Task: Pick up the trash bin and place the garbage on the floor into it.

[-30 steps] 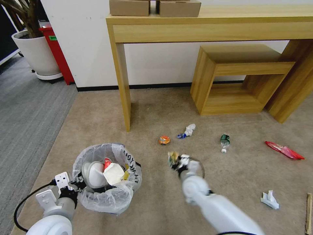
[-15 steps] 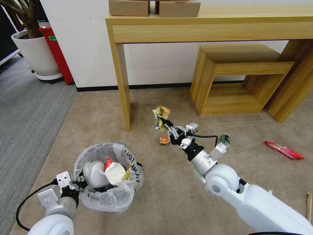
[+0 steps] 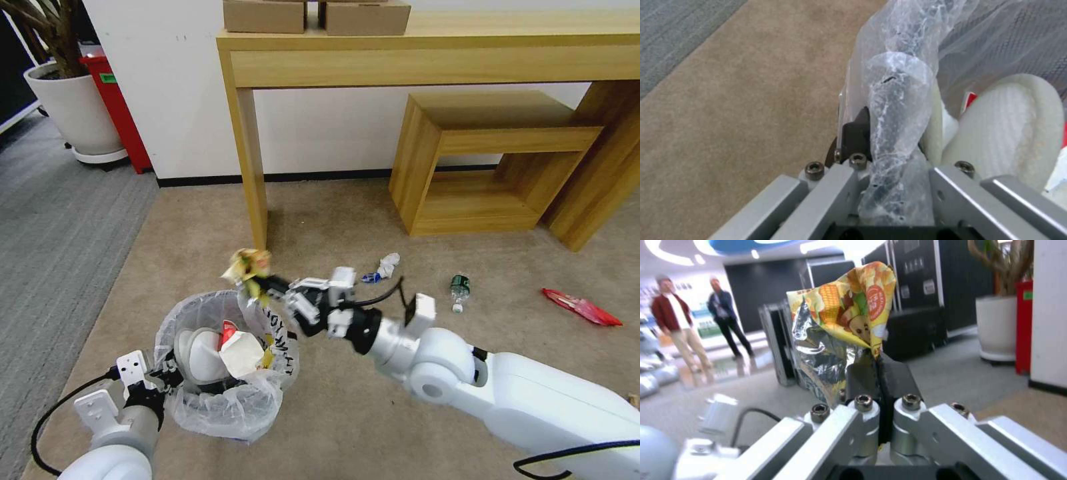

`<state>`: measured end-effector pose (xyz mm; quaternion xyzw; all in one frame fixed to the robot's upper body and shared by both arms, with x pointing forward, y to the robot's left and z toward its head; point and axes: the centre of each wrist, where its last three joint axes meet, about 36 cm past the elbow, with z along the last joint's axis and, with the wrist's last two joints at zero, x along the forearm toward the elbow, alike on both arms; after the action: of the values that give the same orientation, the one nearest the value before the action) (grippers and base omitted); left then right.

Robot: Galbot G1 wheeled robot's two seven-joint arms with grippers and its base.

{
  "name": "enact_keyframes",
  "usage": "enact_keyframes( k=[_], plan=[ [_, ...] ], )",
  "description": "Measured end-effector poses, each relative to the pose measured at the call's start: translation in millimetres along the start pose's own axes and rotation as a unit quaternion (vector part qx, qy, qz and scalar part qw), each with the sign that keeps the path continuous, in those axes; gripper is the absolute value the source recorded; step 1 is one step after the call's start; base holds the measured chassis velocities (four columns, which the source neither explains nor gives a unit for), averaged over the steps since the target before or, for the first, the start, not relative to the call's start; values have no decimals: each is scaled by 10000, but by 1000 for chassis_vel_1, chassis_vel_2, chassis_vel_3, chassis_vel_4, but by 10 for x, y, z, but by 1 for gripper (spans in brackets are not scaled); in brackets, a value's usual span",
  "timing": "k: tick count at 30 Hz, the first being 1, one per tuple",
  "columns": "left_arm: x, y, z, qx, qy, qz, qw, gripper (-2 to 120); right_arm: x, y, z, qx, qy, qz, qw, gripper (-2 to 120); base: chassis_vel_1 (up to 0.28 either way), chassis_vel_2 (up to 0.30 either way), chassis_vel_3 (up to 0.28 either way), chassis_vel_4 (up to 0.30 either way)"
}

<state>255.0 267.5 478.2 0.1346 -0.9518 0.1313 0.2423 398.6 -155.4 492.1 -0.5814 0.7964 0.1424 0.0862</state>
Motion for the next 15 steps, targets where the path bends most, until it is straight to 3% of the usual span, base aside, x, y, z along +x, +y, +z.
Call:
enact_keyframes(
  k=[9,15],
  plan=[
    [95,3,-19,-20,-32,-36,10000,1,-404,237,-67,-87,936,96,9955,0,0,0,0,0],
    [153,7,-32,-5,-60,-46,10000,1,-611,376,110,-124,1747,300,9841,0,0,0,0,0]
  ],
)
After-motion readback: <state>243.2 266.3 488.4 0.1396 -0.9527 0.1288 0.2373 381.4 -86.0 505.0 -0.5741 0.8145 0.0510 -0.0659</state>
